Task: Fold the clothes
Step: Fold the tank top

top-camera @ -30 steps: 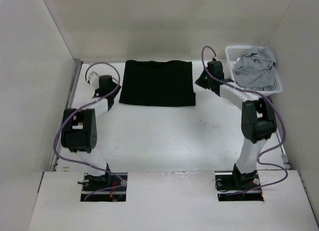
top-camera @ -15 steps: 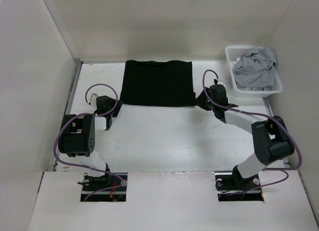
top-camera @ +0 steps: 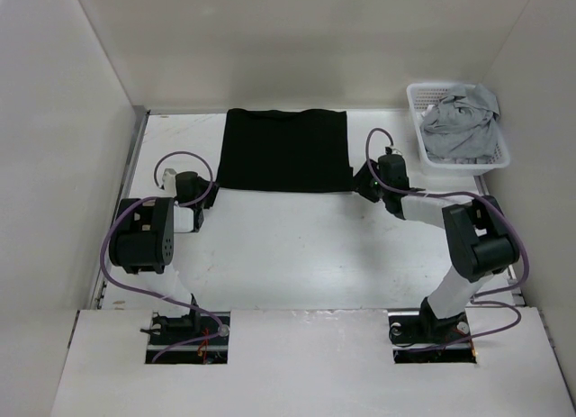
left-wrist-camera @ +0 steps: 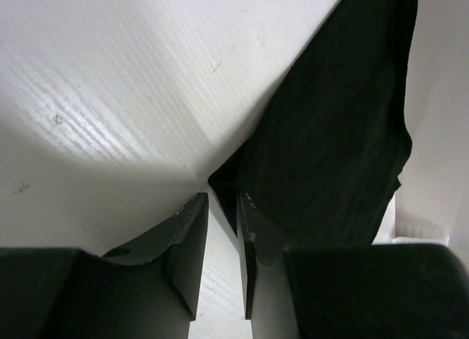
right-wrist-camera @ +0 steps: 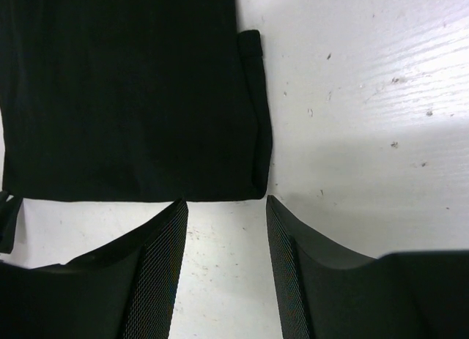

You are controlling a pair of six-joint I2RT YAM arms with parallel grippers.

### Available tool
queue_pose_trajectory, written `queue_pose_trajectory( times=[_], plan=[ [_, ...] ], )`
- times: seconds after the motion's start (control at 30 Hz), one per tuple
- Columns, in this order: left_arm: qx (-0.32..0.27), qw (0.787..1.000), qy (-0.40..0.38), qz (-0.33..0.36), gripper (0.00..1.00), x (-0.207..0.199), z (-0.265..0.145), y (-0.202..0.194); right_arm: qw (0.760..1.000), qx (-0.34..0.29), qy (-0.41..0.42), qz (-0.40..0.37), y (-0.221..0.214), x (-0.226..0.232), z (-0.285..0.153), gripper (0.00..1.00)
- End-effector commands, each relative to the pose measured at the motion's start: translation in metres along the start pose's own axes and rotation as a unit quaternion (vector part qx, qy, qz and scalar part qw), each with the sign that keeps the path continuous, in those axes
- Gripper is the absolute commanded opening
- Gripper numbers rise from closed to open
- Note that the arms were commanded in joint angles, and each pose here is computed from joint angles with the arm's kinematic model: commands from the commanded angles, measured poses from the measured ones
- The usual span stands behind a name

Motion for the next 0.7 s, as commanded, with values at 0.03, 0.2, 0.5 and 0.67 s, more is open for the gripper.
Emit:
queue_pose_trajectory(
  times=[0.03,0.2,0.5,0.67],
  plan=[
    [-0.022,1.0,-0.006,-0.006,0.24,-0.008,0.011,0.005,0.999,-0.011,0.023,0.022,0.011,0.005,0.012,0.5],
    [-0.032,0.999,0.0,-0.004,0.27,-0.004,0.008,0.007,0.999,-0.004,0.018,0.044,0.01,-0.002,0.018,0.48],
    [-0.034,0.999,0.008,0.001,0.3,-0.002,0.012,0.006,0.999,0.0,0.014,0.052,0.008,-0.004,0.019,0.48],
    [-0.029,1.0,0.004,0.004,0.22,-0.004,0.013,0.005,0.998,0.0,0.013,0.061,0.009,-0.004,0.022,0.43]
  ],
)
Point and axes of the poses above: each gripper's point midway between its finger pads, its own z axis out along the fingers, its own x axis along the line the jaws close on, y = z × x, the point moved 9 cm from there along -z, back along the fingers, and after that the axes turned 10 degrees about -z, right-handed, at the moved point
